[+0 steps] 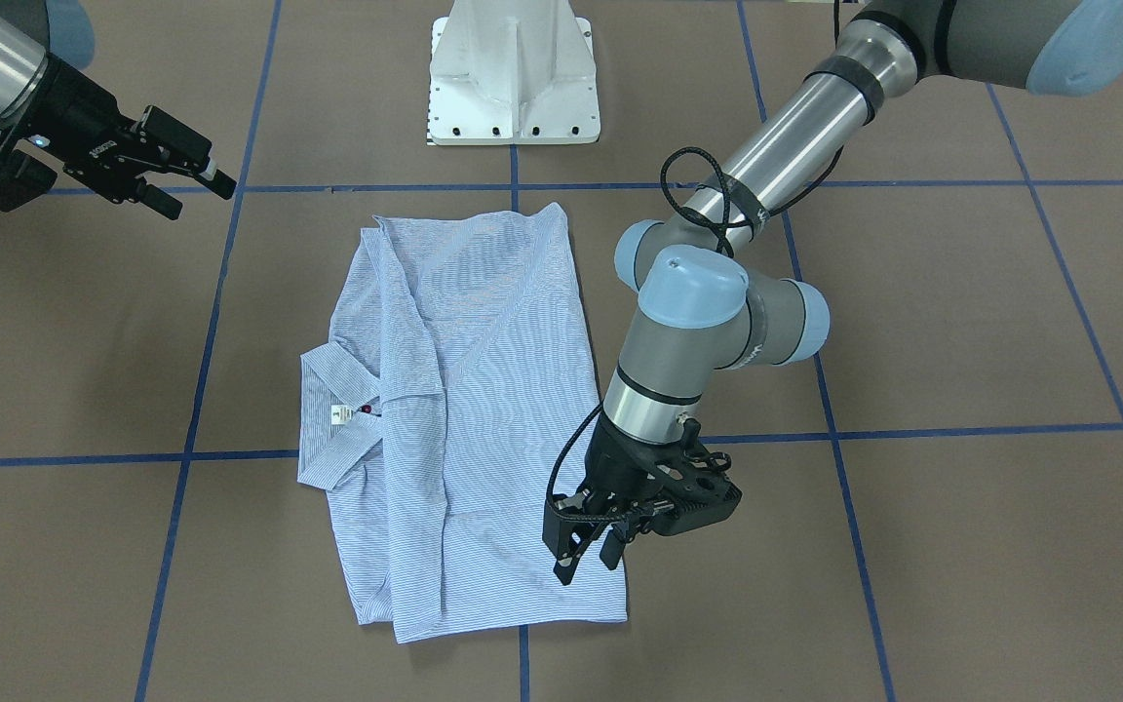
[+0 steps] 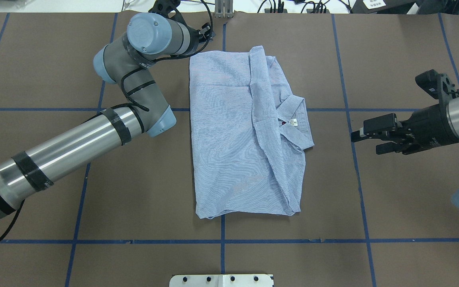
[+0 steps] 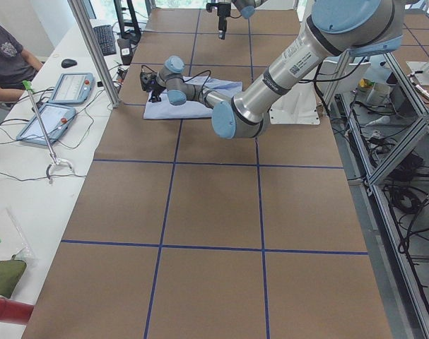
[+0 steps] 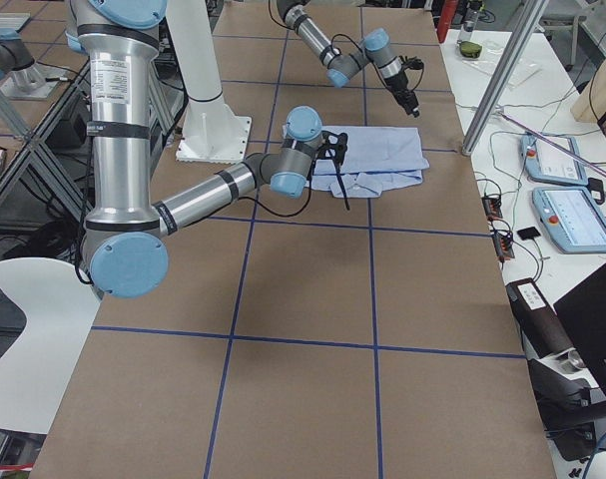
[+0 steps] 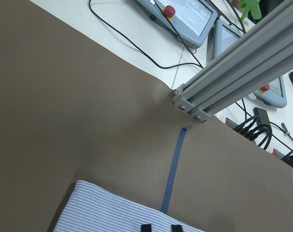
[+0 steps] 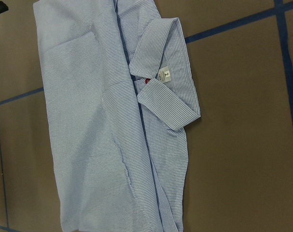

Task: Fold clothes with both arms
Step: 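Move the right gripper over the shirt collar while the left gripper holds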

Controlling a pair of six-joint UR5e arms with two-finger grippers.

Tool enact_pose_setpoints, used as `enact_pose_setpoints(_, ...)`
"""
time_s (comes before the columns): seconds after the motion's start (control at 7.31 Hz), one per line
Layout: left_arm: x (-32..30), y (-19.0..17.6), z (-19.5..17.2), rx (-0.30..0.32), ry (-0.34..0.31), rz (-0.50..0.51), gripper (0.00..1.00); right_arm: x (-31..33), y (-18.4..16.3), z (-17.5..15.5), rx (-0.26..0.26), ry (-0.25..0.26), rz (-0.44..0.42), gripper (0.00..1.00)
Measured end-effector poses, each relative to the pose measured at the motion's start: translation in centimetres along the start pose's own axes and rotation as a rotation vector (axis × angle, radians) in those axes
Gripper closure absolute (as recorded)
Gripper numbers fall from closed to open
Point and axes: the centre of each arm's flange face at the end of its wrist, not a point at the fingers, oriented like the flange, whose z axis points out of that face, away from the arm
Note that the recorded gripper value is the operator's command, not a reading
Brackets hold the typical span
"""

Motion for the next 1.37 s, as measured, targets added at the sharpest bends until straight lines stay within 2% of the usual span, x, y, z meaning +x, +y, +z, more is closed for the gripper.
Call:
enact_pose_setpoints(0.27,-3.7,0.0,-1.3,-0.021,-0.007,0.035,0.01,-1.2,0.3,2.1,0.022,0.006,-0.02,0.0)
enact_pose_setpoints(0.55,-6.5,0.1,-4.0,-0.087,-0.012,0.059,0.01,-3.6,-0.3,5.2,0.038,0.051,-0.022,0.0)
enact_pose_setpoints(0.68,-7.9,0.3,-5.8,-0.103,-0.003,0.063,0.01,-5.8,-1.0,6.9,0.044,0.107,-0.033,0.0)
enact_pose_setpoints(1.23,-10.9,1.8,-14.1,-0.194,-0.025,0.09,0.01,-17.0,-1.7,17.2,0.073,0.477,-0.22,0.0)
enact_pose_setpoints(1.37,-11.7,2.0,-15.0,-0.211,-0.028,0.093,0.01,-18.6,-2.6,20.1,0.077,0.544,-0.256,0.0)
